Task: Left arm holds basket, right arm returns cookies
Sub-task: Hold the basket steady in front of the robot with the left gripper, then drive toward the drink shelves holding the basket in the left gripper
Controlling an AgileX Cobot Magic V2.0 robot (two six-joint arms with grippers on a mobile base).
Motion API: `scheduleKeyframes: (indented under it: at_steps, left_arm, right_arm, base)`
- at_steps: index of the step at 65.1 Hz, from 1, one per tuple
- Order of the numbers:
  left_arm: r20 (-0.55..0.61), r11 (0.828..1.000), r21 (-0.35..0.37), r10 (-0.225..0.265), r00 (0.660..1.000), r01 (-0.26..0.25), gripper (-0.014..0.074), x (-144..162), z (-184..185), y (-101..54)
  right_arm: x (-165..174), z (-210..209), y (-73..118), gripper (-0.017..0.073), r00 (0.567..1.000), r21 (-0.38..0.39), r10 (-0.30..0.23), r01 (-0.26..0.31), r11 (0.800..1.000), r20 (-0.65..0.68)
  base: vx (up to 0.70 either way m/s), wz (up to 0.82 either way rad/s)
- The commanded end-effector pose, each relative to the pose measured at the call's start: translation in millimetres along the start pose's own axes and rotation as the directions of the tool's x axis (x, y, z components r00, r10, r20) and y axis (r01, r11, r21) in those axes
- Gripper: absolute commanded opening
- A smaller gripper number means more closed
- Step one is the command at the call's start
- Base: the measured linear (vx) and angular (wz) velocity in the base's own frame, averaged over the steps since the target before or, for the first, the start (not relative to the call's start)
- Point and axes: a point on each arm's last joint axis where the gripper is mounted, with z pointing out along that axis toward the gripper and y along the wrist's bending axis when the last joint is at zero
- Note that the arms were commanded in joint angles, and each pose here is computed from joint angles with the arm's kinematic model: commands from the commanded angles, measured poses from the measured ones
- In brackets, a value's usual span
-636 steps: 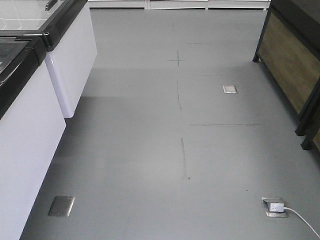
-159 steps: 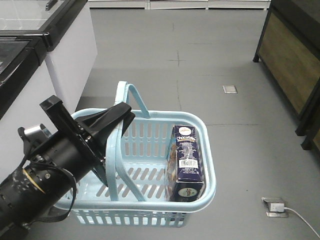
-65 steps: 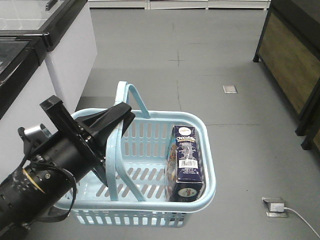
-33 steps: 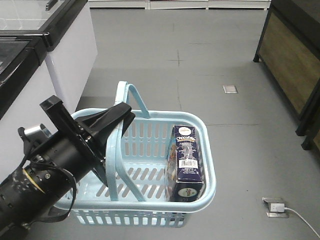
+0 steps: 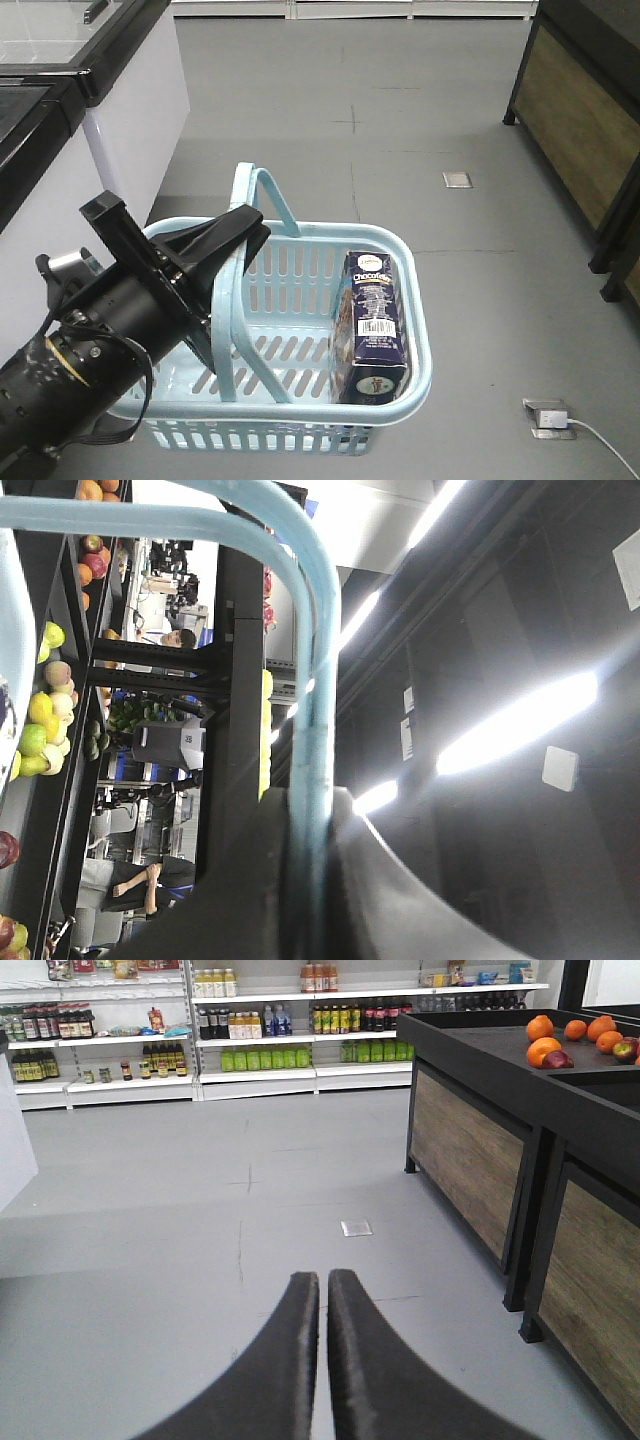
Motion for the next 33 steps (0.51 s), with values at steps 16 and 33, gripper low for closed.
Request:
scheduleKeyframes:
  at_steps: [16,33]
  left_arm:
    - [-0.053,0.981,0.195,-0.005,0.999,0.015,-0.0003,8.8,0.2,-29.1]
    - [-0.053,0.981,0.195,-0.005,0.999,0.015,-0.0003,8.8,0.2,-29.1]
  right_arm:
    - [-1.1,0.1,0.0,-0.0006,0.998,0.002,-0.013,0.013,1.000,0.066]
    - [-1.1,0.1,0.0,-0.0006,0.998,0.002,-0.013,0.013,1.000,0.066]
  base:
    - [0.09,-0.05]
    - [0.13,-0.03]
